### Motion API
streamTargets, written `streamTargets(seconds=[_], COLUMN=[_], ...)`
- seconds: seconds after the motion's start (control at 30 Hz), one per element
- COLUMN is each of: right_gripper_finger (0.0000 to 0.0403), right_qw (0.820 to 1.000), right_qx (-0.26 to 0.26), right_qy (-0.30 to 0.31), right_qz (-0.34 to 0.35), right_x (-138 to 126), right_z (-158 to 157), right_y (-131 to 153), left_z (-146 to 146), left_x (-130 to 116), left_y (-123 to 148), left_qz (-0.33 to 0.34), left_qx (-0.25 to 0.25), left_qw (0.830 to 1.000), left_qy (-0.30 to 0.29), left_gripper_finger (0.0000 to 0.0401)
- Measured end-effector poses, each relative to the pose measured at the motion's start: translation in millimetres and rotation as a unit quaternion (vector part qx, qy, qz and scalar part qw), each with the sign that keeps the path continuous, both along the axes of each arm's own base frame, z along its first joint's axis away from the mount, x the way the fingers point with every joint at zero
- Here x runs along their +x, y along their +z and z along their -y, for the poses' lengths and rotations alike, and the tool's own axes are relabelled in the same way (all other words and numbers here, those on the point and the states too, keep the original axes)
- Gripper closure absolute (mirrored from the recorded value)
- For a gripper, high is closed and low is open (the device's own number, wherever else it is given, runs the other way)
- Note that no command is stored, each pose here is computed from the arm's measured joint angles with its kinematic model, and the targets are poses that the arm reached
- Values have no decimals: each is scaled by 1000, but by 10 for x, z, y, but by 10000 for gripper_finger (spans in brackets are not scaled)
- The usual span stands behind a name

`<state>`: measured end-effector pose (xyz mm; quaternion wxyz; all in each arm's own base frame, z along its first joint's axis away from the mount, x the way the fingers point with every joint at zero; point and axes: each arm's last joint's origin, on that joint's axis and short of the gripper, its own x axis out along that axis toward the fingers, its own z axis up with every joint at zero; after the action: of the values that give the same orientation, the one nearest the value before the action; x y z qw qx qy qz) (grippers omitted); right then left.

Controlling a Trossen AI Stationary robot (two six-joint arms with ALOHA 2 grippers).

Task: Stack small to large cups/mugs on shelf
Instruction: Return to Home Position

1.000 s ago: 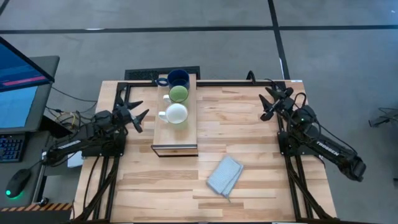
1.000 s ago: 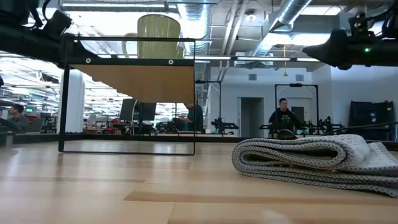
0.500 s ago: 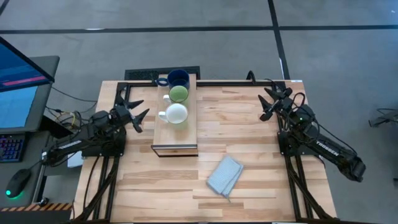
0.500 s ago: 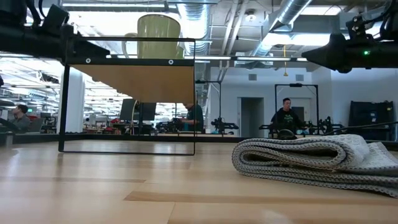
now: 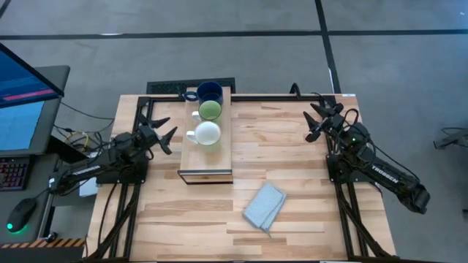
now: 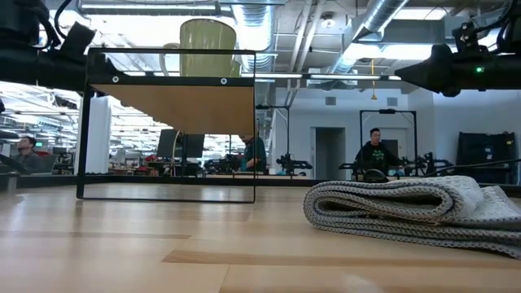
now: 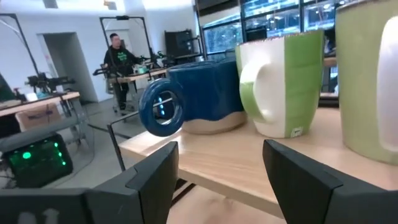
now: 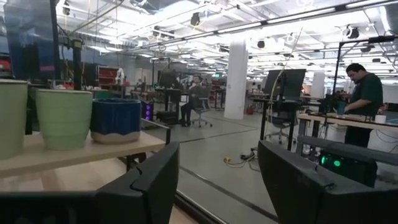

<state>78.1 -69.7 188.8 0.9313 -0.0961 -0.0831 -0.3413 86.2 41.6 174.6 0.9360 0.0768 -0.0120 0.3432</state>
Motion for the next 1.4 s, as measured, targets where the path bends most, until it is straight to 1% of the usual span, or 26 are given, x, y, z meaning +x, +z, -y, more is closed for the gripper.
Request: streamTargets(seconds=[0.13,0.33,0.47,0.53,0.67,0.8,0.97,1.13,1.27,1.4], right_gripper_finger=[163,163,163,163,163,163,163,163,163,163], right_qw=[1000,999,996,994,995,996,997,997,997,997], right_qx=[-17,-22,3,14,4,-23,-30,-33,-13,-9], right_qy=[-10,-24,-83,-97,-92,-83,-73,-73,-70,-70], right_qz=[-13,-18,-26,-44,-37,-20,-9,-3,-27,-34], right_x=[-2,-7,-25,-27,-20,-19,-35,-76,-68,-69], right_z=[2,7,38,48,36,2,-37,-72,-68,-69], right_y=[1,1,-41,-78,-56,1,20,17,-34,-35], left_z=[1,1,0,0,0,1,1,1,1,1], left_x=[1,0,0,1,1,1,1,1,1,2], left_y=[-2,-4,-6,-7,-8,-8,-9,-9,-9,-9], left_qz=[-8,-20,-19,-18,-18,-18,-16,-16,-16,-16], left_qx=[8,21,17,15,15,14,12,12,11,11], left_qw=[1000,1000,1000,1000,1000,1000,1000,1000,1000,1000], left_qy=[-1,1,1,0,0,0,0,-1,-1,-2], left_gripper_finger=[174,174,174,174,174,174,174,174,174,174])
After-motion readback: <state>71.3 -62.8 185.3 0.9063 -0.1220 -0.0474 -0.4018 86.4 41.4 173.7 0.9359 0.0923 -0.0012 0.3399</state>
